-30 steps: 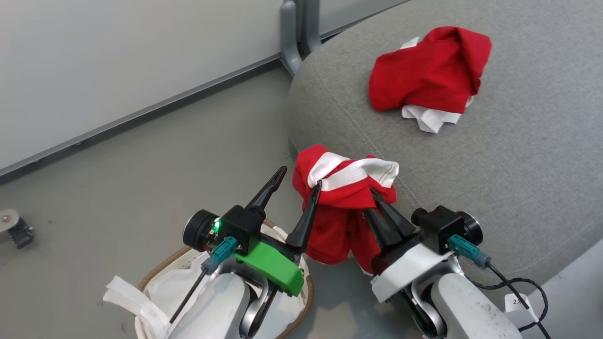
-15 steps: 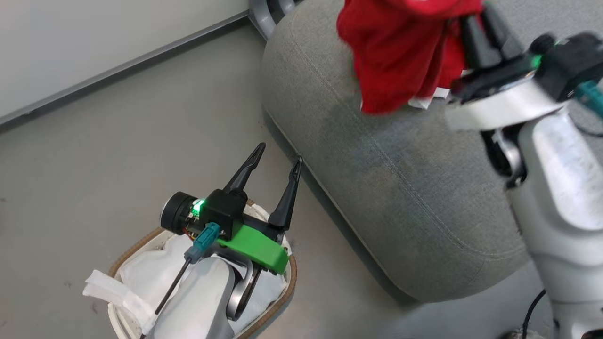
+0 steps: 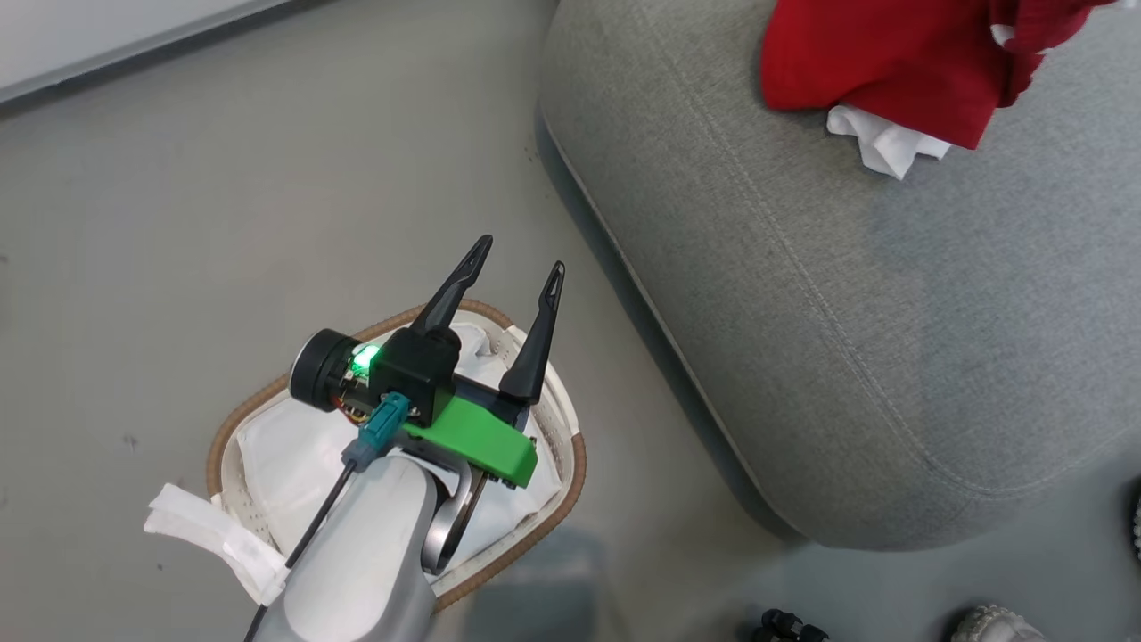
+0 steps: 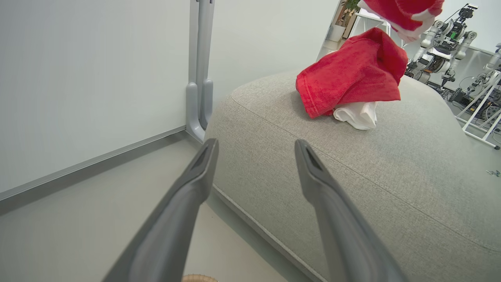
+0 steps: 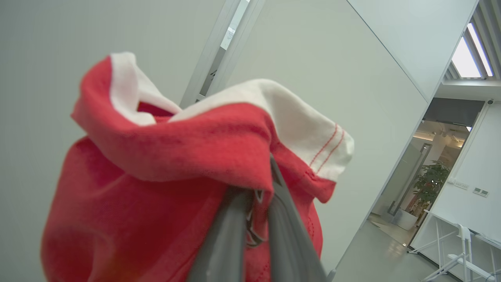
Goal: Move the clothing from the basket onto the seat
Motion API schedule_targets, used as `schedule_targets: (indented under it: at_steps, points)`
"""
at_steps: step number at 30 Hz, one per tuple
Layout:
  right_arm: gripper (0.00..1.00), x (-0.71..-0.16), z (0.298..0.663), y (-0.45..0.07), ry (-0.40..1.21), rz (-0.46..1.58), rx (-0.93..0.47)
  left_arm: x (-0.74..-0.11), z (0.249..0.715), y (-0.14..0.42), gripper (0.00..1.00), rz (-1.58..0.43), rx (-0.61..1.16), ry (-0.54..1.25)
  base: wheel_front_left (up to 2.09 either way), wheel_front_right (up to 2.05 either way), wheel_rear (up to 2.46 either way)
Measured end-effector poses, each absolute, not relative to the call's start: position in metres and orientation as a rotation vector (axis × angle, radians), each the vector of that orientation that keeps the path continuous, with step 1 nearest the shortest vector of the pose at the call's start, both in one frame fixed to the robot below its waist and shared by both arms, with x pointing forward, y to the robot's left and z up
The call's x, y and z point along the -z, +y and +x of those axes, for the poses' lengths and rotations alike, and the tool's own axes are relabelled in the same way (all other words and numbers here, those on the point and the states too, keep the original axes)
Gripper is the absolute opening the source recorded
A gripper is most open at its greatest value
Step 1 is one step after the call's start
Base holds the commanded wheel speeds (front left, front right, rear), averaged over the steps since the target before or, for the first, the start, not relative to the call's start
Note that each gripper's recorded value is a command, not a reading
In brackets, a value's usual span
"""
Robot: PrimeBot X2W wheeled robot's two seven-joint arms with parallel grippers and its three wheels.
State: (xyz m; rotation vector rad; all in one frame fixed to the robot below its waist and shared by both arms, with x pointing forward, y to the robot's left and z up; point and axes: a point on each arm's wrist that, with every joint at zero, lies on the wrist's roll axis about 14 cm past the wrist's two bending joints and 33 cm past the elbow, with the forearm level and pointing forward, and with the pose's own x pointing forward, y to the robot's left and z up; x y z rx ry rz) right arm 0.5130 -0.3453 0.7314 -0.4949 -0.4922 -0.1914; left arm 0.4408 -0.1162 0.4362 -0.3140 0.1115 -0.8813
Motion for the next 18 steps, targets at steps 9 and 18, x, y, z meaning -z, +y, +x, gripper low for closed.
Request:
schedule_targets:
  at_steps: [9, 18]
  points:
    - [0.0, -0.578, 0.543, -0.377, -0.122, -0.408, 0.243, -0.398, 0.453, -0.1, 1.0, -0.305, 0.835, 0.179, 0.0, 0.0, 0.0]
    - [0.0, -0.44, 0.537, -0.379, 0.19, -0.283, 0.268, -0.357, 0.464, -0.075, 1.0, -0.295, 0.758, 0.256, 0.0, 0.0, 0.0]
